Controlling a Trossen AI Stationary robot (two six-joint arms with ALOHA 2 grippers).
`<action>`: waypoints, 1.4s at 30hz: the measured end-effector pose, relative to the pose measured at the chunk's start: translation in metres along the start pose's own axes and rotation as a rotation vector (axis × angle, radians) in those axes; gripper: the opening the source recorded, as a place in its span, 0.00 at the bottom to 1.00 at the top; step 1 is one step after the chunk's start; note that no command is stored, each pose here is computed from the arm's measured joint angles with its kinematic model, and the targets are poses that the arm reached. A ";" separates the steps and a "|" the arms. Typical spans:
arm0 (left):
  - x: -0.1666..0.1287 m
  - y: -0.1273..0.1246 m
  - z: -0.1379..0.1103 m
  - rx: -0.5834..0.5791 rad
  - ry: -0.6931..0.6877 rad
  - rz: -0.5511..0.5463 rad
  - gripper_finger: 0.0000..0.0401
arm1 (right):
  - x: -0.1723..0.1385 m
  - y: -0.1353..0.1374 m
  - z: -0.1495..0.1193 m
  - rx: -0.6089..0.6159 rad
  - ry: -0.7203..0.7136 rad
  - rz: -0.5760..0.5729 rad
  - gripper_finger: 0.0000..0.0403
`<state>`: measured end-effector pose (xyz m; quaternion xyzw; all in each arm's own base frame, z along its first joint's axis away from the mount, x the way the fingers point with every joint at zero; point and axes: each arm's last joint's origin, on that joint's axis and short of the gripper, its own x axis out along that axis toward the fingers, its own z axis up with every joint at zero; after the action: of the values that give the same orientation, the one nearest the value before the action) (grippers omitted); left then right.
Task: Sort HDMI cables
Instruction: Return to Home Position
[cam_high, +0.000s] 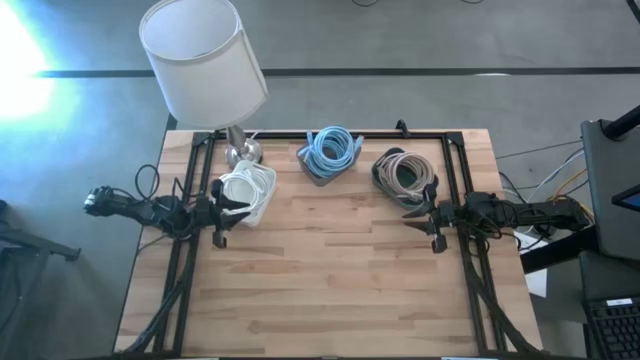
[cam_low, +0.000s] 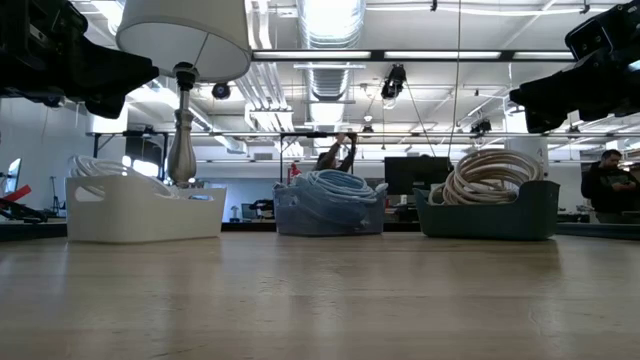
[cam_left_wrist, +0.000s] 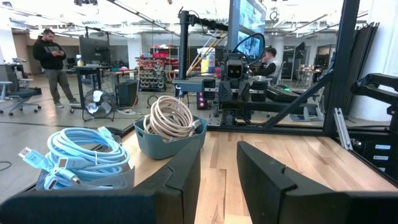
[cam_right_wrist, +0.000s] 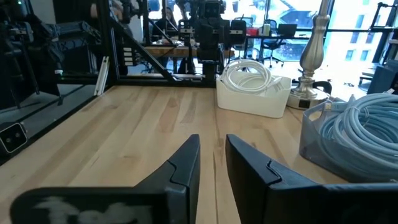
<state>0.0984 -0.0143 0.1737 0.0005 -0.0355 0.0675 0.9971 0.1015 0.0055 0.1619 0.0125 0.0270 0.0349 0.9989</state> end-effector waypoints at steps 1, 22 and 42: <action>0.000 0.000 0.000 0.000 0.000 0.000 0.28 | 0.000 0.000 0.000 0.000 0.000 0.000 0.19; 0.000 0.000 0.000 0.000 0.000 0.000 0.28 | 0.000 0.000 0.000 0.000 0.000 0.000 0.19; 0.000 0.000 0.000 0.000 0.000 0.000 0.28 | 0.000 0.000 0.000 0.000 0.000 0.000 0.22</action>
<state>0.0984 -0.0143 0.1737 0.0003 -0.0354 0.0677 0.9971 0.1015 0.0055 0.1619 0.0125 0.0270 0.0349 0.9989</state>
